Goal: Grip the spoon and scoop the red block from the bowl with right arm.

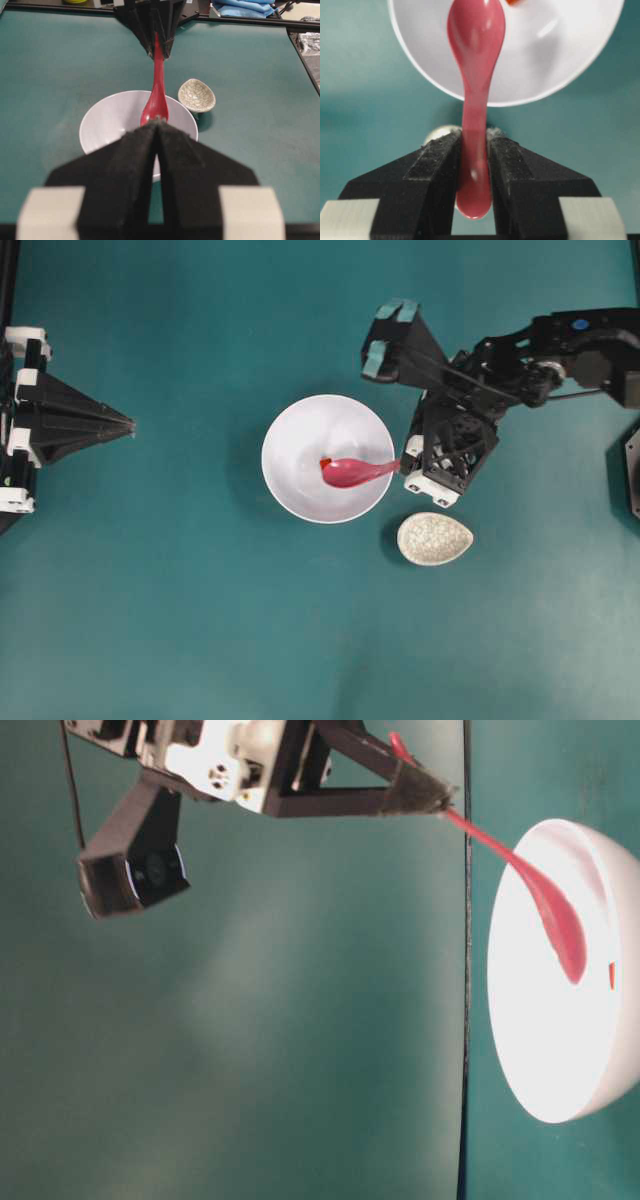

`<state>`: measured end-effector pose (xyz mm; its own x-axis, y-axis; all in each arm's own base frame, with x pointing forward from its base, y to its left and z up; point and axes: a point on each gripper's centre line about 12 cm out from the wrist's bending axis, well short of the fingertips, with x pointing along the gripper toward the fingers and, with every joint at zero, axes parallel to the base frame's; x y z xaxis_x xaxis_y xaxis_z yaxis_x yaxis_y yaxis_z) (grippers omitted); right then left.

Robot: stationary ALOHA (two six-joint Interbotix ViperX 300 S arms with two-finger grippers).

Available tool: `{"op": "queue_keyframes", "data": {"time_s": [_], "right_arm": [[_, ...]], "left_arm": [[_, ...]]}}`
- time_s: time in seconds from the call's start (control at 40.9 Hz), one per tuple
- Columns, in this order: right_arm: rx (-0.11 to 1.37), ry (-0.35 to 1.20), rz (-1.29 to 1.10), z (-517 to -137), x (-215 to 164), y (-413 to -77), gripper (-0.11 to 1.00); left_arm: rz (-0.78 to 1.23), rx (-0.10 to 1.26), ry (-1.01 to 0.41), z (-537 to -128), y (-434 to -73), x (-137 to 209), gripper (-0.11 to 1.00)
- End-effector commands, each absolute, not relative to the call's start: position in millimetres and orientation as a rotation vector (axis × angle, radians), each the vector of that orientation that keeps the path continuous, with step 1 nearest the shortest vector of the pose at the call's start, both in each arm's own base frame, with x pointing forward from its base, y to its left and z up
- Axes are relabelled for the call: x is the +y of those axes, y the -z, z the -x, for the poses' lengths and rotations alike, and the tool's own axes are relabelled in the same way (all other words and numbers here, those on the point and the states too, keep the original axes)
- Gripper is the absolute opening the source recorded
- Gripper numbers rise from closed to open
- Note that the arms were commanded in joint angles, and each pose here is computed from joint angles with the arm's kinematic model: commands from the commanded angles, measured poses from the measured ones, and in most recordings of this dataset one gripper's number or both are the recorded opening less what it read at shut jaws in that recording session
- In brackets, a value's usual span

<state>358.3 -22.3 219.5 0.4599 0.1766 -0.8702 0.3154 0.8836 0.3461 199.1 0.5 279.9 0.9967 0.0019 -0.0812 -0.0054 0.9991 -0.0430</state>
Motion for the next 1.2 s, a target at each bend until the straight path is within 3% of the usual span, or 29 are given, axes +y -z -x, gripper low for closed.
{"op": "queue_keyframes", "data": {"time_s": [0.0,0.563,1.174], "right_arm": [[1.11,0.095,-0.463,-365,-28,-232,0.24],[1.242,0.094,-0.313,-393,-36,-214,0.24],[1.192,0.042,-0.266,-420,-16,-219,0.24]], "left_arm": [[0.034,0.046,-0.005,-201,-292,1,0.0],[0.029,0.046,-0.005,-201,-292,1,0.0],[0.026,0.049,-0.005,-201,-292,1,0.0]]}}
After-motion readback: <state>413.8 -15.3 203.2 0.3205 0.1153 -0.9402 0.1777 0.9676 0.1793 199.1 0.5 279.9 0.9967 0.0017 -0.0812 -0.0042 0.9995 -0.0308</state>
